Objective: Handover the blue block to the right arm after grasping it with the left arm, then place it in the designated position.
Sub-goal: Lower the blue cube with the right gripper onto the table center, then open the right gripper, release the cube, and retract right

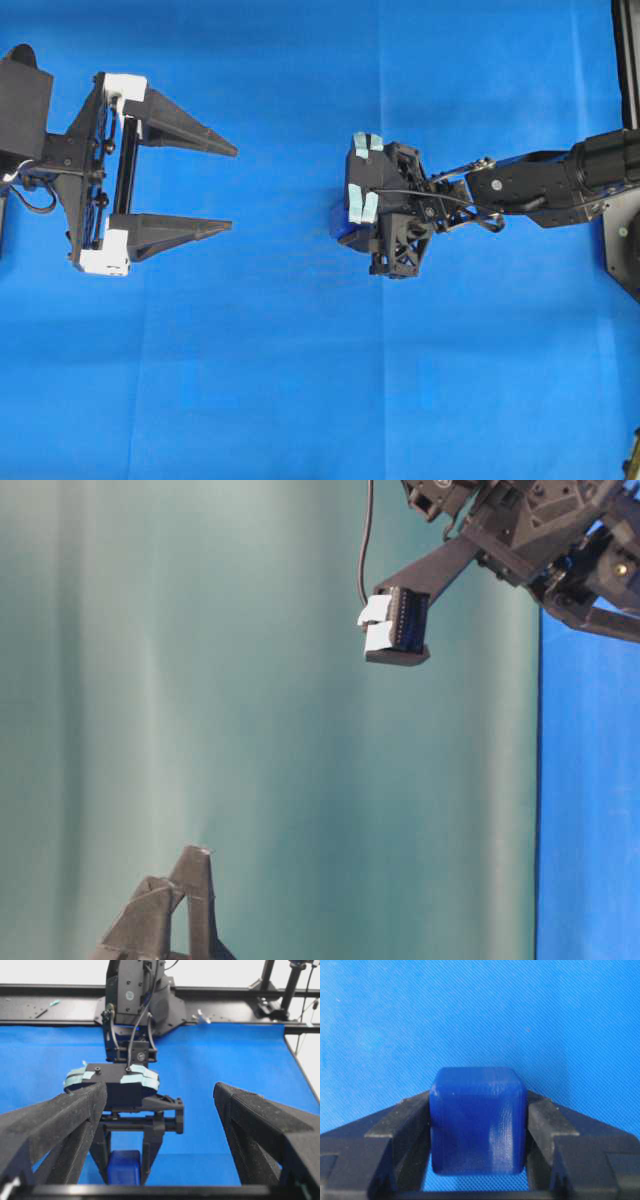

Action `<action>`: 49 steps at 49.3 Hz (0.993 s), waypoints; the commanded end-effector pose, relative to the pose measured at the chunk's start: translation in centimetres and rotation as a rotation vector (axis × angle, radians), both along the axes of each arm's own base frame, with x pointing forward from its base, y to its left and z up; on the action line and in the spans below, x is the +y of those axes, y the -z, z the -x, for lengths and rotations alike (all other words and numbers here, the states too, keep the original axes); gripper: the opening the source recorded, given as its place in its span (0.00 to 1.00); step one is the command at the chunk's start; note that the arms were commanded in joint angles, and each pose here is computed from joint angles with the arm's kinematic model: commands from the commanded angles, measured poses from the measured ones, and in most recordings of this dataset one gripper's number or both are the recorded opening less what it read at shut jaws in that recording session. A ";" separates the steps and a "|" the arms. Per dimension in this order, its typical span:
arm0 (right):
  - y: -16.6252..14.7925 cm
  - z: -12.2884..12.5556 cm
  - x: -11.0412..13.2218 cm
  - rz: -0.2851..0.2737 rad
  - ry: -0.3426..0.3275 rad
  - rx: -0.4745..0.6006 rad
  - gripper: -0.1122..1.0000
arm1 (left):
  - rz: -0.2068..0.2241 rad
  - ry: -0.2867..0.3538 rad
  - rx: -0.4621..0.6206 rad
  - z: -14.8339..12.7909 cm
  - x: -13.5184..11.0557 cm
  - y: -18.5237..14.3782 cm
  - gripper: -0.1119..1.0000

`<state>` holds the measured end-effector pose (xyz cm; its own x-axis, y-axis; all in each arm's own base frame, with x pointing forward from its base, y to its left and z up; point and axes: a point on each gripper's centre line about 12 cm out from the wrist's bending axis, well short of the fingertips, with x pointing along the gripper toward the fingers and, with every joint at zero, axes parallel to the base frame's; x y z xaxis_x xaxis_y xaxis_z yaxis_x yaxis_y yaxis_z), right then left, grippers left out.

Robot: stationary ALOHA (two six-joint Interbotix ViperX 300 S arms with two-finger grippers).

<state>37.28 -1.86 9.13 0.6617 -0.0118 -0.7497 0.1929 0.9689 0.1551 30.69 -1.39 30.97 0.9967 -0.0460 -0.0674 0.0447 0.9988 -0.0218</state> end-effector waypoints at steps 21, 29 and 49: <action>-4.2 -0.1 0.0 0.015 -0.001 -0.103 0.89 | -0.001 0.004 -0.034 -0.1 -0.1 -1.2 0.93; -6.5 0.4 0.2 0.037 0.003 -0.128 0.89 | -0.003 0.004 -0.034 -0.1 -0.1 -1.2 0.93; -12.4 2.6 0.5 0.097 0.039 -0.171 0.88 | -0.001 0.004 -0.035 -0.2 -0.1 -1.2 0.93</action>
